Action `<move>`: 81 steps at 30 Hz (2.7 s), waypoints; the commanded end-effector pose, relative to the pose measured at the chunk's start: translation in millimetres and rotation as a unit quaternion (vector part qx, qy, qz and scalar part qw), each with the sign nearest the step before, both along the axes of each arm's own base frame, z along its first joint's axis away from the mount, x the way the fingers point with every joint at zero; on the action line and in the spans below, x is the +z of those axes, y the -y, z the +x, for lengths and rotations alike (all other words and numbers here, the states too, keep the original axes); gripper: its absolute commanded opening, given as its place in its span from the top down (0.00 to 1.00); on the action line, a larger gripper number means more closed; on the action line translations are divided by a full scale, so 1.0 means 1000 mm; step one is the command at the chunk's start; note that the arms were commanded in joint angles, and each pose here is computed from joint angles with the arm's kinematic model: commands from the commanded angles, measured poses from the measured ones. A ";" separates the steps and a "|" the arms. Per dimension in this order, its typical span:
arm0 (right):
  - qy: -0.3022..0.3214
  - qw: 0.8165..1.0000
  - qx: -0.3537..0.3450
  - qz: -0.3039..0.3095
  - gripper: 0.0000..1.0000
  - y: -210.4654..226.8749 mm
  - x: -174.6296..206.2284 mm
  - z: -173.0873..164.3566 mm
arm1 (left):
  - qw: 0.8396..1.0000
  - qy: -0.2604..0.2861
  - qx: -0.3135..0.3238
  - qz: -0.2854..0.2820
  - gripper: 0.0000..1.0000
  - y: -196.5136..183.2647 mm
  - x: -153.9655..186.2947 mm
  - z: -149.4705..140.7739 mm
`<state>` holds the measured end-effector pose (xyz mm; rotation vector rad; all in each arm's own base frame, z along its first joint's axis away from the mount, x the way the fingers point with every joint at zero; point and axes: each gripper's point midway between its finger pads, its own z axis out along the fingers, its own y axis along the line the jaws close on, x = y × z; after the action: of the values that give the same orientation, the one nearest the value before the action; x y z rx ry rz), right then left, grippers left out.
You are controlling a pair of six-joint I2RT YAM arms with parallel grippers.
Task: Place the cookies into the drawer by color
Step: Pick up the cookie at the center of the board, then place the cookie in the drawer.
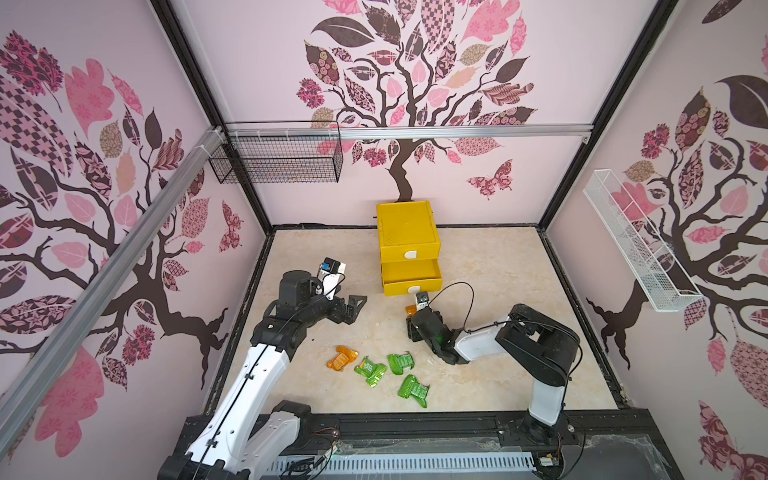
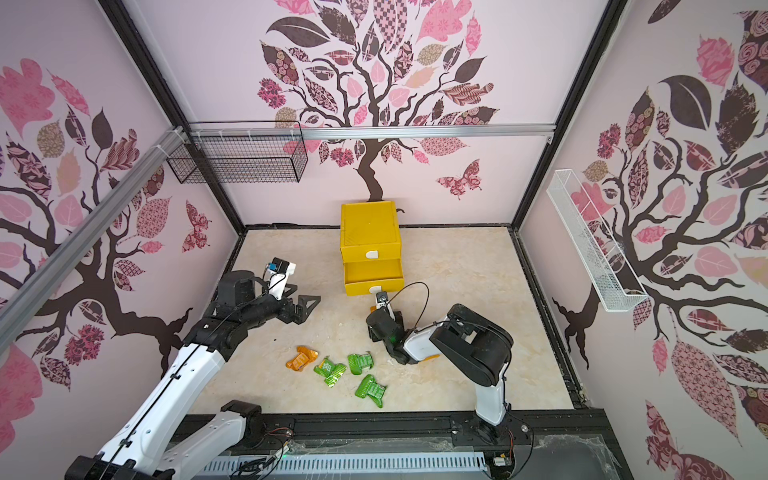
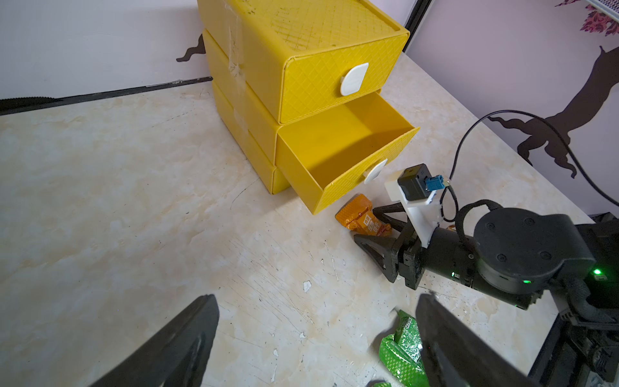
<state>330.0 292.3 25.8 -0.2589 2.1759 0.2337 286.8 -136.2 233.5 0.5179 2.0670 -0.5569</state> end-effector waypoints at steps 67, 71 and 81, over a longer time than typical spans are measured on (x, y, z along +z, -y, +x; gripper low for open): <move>0.024 0.997 0.045 0.061 0.64 0.033 0.214 0.038 | 1.000 0.009 -0.017 -0.002 0.03 0.006 0.000 -0.006; -0.003 0.998 0.038 0.049 0.64 0.029 0.200 0.054 | 1.000 0.010 -0.021 -0.008 0.03 0.007 0.005 -0.008; -0.036 0.999 0.021 0.025 0.64 0.022 0.150 0.075 | 1.000 0.015 -0.026 0.003 0.03 0.011 0.003 -0.010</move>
<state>396.6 268.8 180.7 -0.2924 2.2332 0.3301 279.2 -145.9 232.0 0.5644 2.0551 -0.5817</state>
